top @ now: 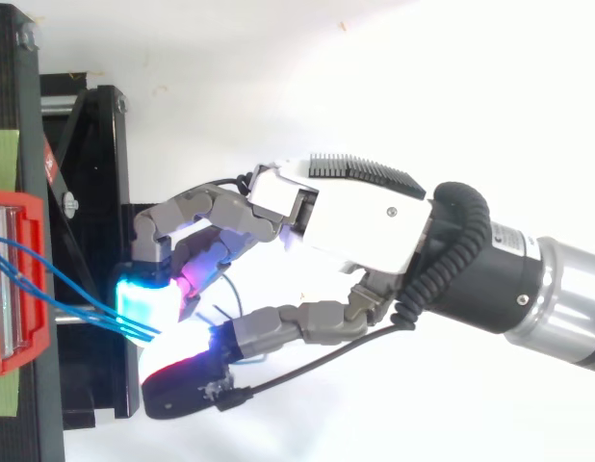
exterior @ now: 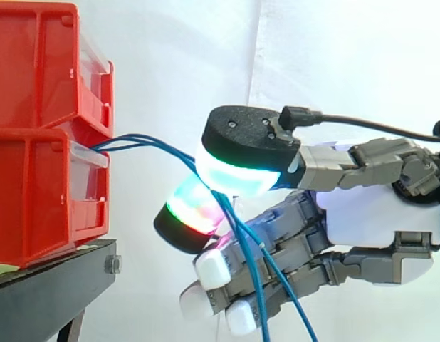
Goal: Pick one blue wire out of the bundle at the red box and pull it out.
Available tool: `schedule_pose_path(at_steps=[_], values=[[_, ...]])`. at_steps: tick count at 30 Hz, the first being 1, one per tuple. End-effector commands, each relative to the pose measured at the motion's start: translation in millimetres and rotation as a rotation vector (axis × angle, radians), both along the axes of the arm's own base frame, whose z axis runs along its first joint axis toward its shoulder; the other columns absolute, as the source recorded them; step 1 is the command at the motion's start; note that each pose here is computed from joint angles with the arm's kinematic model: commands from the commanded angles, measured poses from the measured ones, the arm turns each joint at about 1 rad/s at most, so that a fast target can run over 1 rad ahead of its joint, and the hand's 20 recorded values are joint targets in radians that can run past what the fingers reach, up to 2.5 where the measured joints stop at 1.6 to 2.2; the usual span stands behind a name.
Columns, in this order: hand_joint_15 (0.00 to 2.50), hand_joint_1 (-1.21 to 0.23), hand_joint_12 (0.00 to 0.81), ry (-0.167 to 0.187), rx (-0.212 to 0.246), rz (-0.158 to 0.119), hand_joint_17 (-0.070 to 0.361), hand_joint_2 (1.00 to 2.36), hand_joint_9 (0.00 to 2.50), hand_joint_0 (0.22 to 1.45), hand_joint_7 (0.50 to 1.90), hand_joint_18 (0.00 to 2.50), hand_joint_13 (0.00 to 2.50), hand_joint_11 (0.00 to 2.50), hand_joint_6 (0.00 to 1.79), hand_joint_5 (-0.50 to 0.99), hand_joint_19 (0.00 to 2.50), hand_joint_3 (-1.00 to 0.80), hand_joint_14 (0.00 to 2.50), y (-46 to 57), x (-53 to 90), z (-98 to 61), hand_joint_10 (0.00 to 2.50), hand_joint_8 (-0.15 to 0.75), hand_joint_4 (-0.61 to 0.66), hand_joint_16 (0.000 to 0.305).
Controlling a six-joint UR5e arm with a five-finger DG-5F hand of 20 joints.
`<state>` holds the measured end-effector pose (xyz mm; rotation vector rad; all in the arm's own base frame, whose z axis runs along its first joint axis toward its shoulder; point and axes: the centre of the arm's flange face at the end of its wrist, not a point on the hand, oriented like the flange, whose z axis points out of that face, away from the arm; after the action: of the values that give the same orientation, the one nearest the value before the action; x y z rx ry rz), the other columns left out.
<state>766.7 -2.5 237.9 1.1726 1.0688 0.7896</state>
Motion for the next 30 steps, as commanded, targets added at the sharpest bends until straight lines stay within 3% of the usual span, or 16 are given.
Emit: schedule_pose_path(at_steps=[1, 4, 7, 8, 10, 12, 13, 14, 16, 17, 19, 21, 23, 25, 28, 30], values=[[0.28, -0.75, 0.351, 0.028, 0.008, 0.001, 0.106, 1.0, 1.14, 0.6, 1.17, 0.71, 0.76, 0.25, 0.83, -0.09, 0.49, -0.5, 0.01, -1.6, -6.8, 11.2, 0.01, 0.203, -0.02, 0.047], [0.28, -0.73, 0.35, 0.059, 0.008, 0.001, 0.105, 1.01, 1.16, 0.61, 1.07, 0.71, 0.75, 0.24, 0.82, -0.07, 0.49, -0.41, 0.01, -3.1, -12.8, 17.2, 0.01, 0.196, -0.05, 0.047], [0.35, -0.85, 0.364, 0.08, 0.007, -0.001, 0.106, 1.02, 1.1, 0.62, 1.13, 0.74, 0.79, 0.32, 0.87, -0.08, 0.48, -0.25, 0.02, -4.1, -16.3, 19.4, 0.01, 0.221, -0.06, 0.047], [0.35, -0.89, 0.365, 0.084, 0.007, 0.0, 0.107, 1.02, 1.06, 0.64, 1.09, 0.75, 0.8, 0.35, 0.91, -0.11, 0.47, -0.18, 0.01, -4.1, -16.8, 20.6, 0.01, 0.228, -0.07, 0.047], [0.35, -0.91, 0.369, 0.089, 0.013, 0.0, 0.107, 1.02, 1.04, 0.67, 1.22, 0.76, 0.8, 0.35, 0.91, -0.12, 0.46, -0.14, 0.02, -4.0, -16.5, 23.4, 0.01, 0.234, -0.08, 0.048], [0.34, -0.9, 0.364, 0.099, 0.02, -0.005, 0.107, 1.02, 1.04, 0.66, 1.16, 0.76, 0.79, 0.32, 0.92, -0.12, 0.47, -0.15, 0.01, -7.5, -16.6, 26.9, 0.01, 0.22, -0.09, 0.048], [0.29, -0.89, 0.36, 0.104, 0.021, -0.005, 0.109, 1.02, 1.06, 0.62, 1.01, 0.74, 0.76, 0.27, 0.92, -0.12, 0.48, -0.23, 0.01, -7.5, -16.7, 28.2, 0.01, 0.198, -0.08, 0.049], [0.26, -0.87, 0.364, 0.112, 0.022, -0.005, 0.113, 1.01, 1.09, 0.59, 1.07, 0.74, 0.75, 0.22, 0.89, -0.11, 0.47, -0.26, 0.01, -7.6, -17.1, 29.2, 0.01, 0.194, -0.05, 0.05], [0.23, -0.81, 0.345, 0.116, 0.022, -0.004, 0.111, 1.01, 1.11, 0.57, 1.05, 0.7, 0.72, 0.2, 0.85, -0.09, 0.47, -0.32, 0.01, -7.5, -17.1, 30.6, 0.01, 0.181, -0.04, 0.049], [0.22, -0.73, 0.341, 0.118, 0.023, -0.004, 0.11, 1.01, 1.14, 0.57, 1.04, 0.69, 0.71, 0.19, 0.81, -0.08, 0.48, -0.32, 0.01, -7.5, -17.4, 30.4, 0.01, 0.182, -0.02, 0.049], [0.19, -0.71, 0.334, 0.122, 0.023, -0.004, 0.109, 1.02, 1.16, 0.57, 1.09, 0.69, 0.69, 0.17, 0.75, -0.06, 0.47, -0.29, 0.01, -7.6, -17.7, 30.6, 0.01, 0.186, -0.03, 0.048], [0.2, -0.77, 0.338, 0.122, 0.023, -0.004, 0.108, 1.02, 1.15, 0.58, 1.09, 0.69, 0.69, 0.18, 0.75, -0.05, 0.46, -0.24, 0.01, -7.6, -17.7, 30.6, 0.01, 0.198, -0.06, 0.048], [0.22, -0.87, 0.35, 0.124, 0.023, -0.004, 0.108, 1.02, 0.96, 0.61, 1.03, 0.7, 0.68, 0.23, 0.89, -0.13, 0.43, -0.13, 0.01, -7.7, -18.0, 29.9, 0.01, 0.195, -0.08, 0.048], [0.22, -0.89, 0.347, 0.121, 0.024, -0.004, 0.108, 1.03, 0.93, 0.64, 1.19, 0.7, 0.68, 0.23, 0.9, -0.14, 0.42, -0.09, 0.01, -7.6, -17.5, 30.7, 0.01, 0.189, -0.12, 0.048], [0.19, -0.88, 0.335, 0.121, 0.024, -0.006, 0.107, 1.02, 0.98, 0.63, 1.08, 0.7, 0.67, 0.18, 0.89, -0.14, 0.43, -0.21, 0.01, -7.7, -17.6, 30.8, 0.01, 0.181, -0.09, 0.047], [0.18, -0.86, 0.329, 0.121, 0.024, -0.007, 0.106, 1.01, 1.02, 0.62, 1.12, 0.68, 0.66, 0.16, 0.85, -0.11, 0.44, -0.3, 0.01, -8.9, -17.6, 30.8, 0.0, 0.173, -0.05, 0.047]])
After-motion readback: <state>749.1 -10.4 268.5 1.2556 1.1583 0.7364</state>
